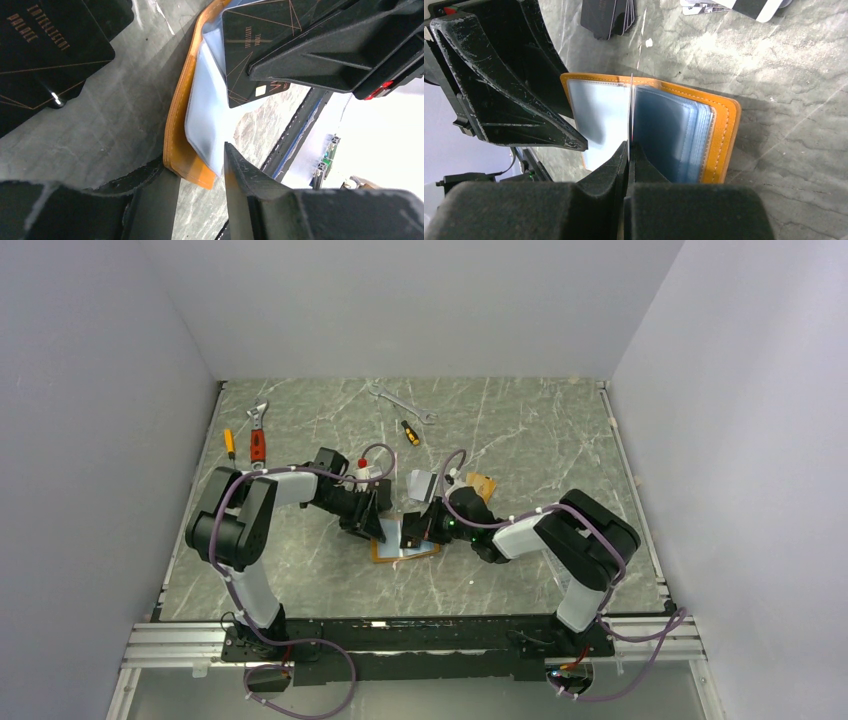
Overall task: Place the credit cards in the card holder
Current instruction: Insert the credit card into the card holder.
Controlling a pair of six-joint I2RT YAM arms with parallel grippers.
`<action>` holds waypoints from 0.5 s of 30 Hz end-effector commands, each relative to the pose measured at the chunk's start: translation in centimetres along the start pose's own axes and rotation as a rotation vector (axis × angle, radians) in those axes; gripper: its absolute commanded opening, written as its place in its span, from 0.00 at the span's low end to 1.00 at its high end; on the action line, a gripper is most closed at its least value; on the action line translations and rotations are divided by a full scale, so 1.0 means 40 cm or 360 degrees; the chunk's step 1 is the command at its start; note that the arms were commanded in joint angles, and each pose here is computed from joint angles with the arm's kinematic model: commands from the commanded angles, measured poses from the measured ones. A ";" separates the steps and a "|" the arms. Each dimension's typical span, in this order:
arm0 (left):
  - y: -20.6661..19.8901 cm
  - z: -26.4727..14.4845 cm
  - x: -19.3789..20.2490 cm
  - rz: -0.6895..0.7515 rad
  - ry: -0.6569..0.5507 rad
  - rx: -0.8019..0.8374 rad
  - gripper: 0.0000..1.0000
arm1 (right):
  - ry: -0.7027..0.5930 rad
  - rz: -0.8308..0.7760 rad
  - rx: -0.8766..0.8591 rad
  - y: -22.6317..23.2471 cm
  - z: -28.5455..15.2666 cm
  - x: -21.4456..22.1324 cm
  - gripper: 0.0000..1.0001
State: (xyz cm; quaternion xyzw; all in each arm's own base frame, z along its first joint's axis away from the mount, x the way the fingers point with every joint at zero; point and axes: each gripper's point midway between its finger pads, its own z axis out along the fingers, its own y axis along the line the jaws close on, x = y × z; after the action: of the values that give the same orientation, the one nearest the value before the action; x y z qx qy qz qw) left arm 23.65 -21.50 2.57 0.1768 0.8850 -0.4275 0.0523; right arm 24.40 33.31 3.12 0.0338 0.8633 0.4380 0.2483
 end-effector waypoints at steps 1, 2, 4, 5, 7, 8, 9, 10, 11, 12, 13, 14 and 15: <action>-0.013 -0.030 -0.023 0.0097 -0.0044 -0.0022 0.43 | -0.0007 -0.0029 -0.0033 0.004 0.010 0.000 0.00; -0.012 -0.032 -0.024 0.0098 -0.0048 -0.0026 0.43 | 0.0002 -0.0030 -0.0041 0.007 0.010 0.002 0.00; -0.010 -0.033 -0.023 0.0103 -0.0048 -0.0038 0.42 | 0.0012 -0.0035 -0.0055 0.010 0.009 0.007 0.00; -0.007 -0.034 -0.024 0.0102 -0.0049 -0.0051 0.41 | 0.0022 -0.0038 -0.0064 0.013 0.009 0.011 0.00; 0.001 -0.035 -0.022 0.0102 -0.0048 -0.0086 0.39 | 0.0044 -0.0045 -0.0093 0.023 0.010 0.019 0.00; 0.007 -0.036 -0.022 0.0100 -0.0051 -0.0104 0.36 | 0.0059 -0.0050 -0.0109 0.027 0.010 0.025 0.00; 0.013 -0.036 -0.023 0.0095 -0.0057 -0.0127 0.32 | 0.0069 -0.0055 -0.0125 0.034 0.011 0.027 0.00; 0.019 -0.035 -0.022 0.0084 -0.0057 -0.0147 0.27 | 0.0088 -0.0061 -0.0129 0.038 0.013 0.034 0.00; 0.024 -0.035 -0.022 0.0076 -0.0057 -0.0165 0.22 | 0.0099 -0.0067 -0.0139 0.043 0.014 0.039 0.00; 0.027 -0.034 -0.020 0.0072 -0.0050 -0.0173 0.18 | 0.0112 -0.0067 -0.0143 0.044 0.014 0.044 0.00; 0.029 -0.034 -0.022 0.0068 -0.0051 -0.0176 0.16 | 0.0121 -0.0064 -0.0144 0.045 0.015 0.049 0.00; 0.029 -0.033 -0.019 0.0062 -0.0046 -0.0177 0.15 | 0.0129 -0.0059 -0.0137 0.044 0.016 0.053 0.00; 0.031 -0.033 -0.019 0.0059 -0.0046 -0.0181 0.14 | 0.0134 -0.0052 -0.0126 0.041 0.016 0.056 0.00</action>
State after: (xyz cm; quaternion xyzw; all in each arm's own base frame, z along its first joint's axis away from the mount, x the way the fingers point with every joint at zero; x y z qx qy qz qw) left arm 23.93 -20.31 2.04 0.1760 0.9006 -0.3931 0.0591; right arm 22.88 34.54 3.03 0.0075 0.8587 0.4602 0.2253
